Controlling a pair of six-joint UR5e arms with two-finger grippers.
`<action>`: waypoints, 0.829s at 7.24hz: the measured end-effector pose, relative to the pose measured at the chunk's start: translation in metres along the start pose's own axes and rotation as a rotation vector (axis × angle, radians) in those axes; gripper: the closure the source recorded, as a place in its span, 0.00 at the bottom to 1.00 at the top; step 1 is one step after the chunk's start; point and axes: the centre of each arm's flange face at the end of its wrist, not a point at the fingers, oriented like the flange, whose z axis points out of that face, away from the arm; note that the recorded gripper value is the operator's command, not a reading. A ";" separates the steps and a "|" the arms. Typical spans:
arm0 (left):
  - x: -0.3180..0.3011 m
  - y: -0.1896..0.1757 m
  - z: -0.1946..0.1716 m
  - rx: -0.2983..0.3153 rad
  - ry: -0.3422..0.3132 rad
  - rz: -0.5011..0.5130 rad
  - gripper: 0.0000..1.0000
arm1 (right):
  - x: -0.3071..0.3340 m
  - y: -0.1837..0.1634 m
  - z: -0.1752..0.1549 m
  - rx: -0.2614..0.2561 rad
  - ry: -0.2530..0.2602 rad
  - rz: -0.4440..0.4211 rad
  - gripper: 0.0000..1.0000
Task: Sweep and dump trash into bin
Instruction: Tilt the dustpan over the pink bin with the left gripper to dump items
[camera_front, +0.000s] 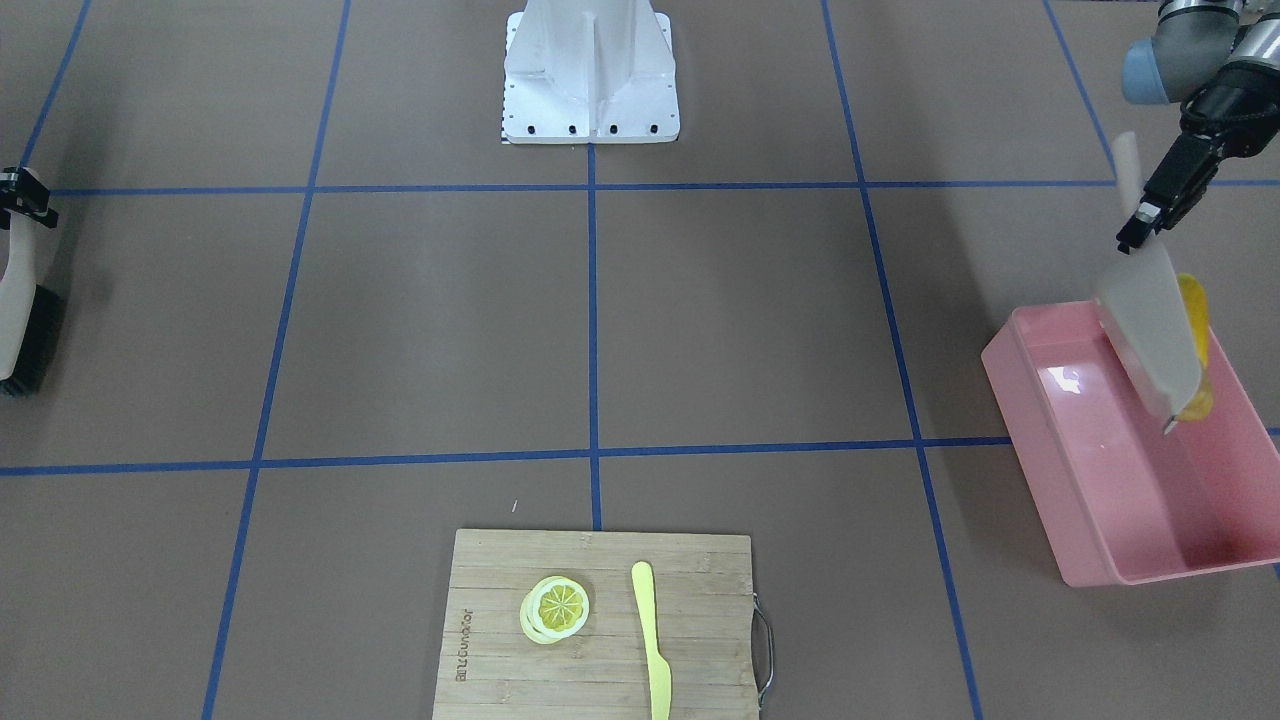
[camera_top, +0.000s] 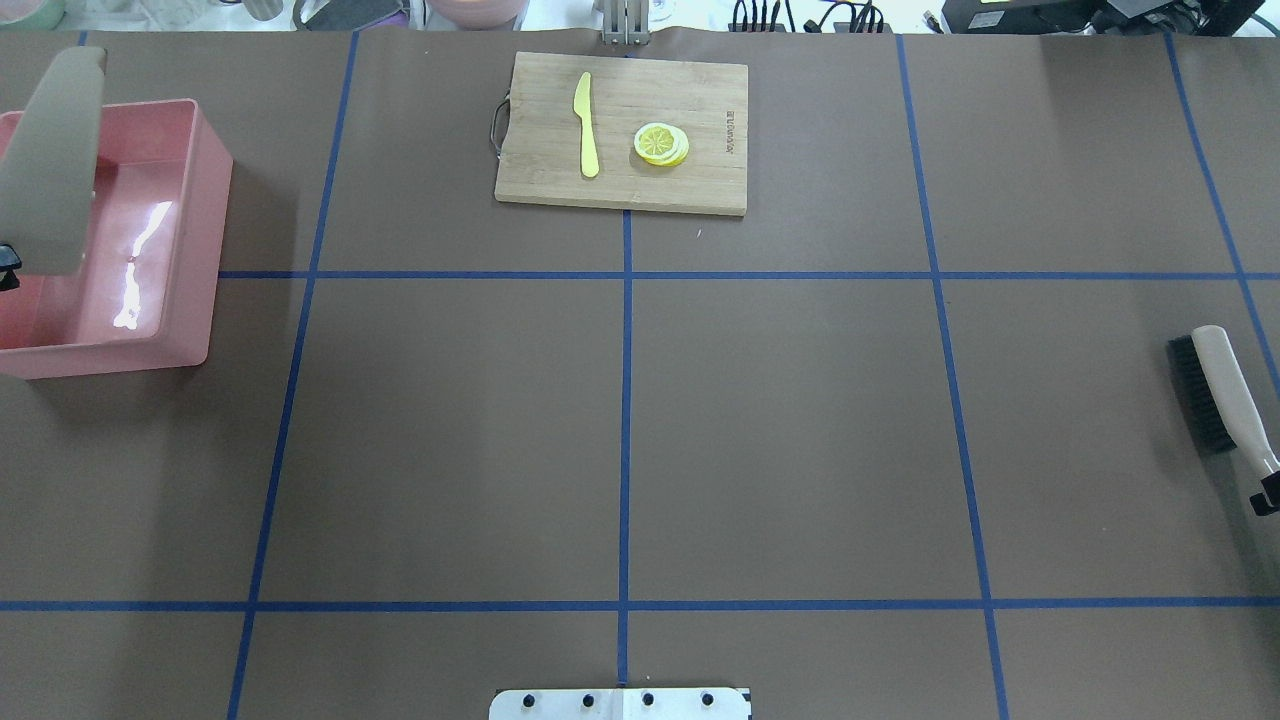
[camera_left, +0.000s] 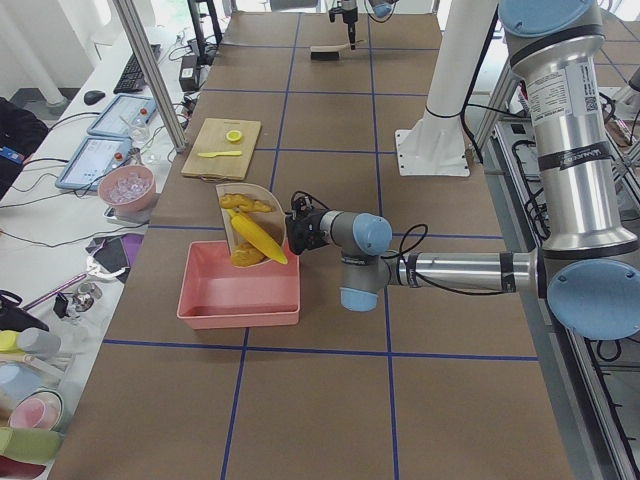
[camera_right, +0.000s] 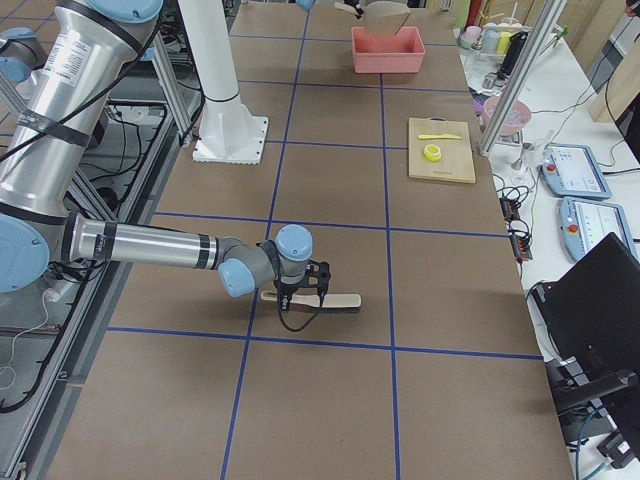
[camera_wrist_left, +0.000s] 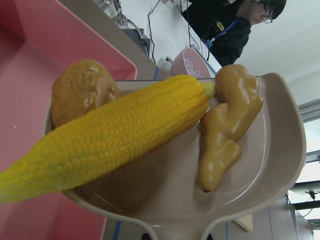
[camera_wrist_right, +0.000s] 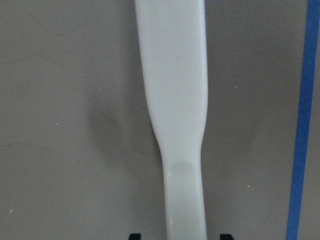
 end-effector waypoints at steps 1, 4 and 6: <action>0.006 0.005 -0.002 -0.028 0.016 -0.048 1.00 | 0.000 -0.002 -0.004 0.010 -0.007 0.001 0.00; 0.017 0.009 -0.003 -0.052 0.036 -0.304 1.00 | 0.020 -0.020 -0.040 0.107 -0.020 -0.001 0.00; 0.018 0.009 -0.004 -0.051 0.037 -0.350 1.00 | 0.069 -0.033 -0.081 0.149 0.024 -0.030 0.00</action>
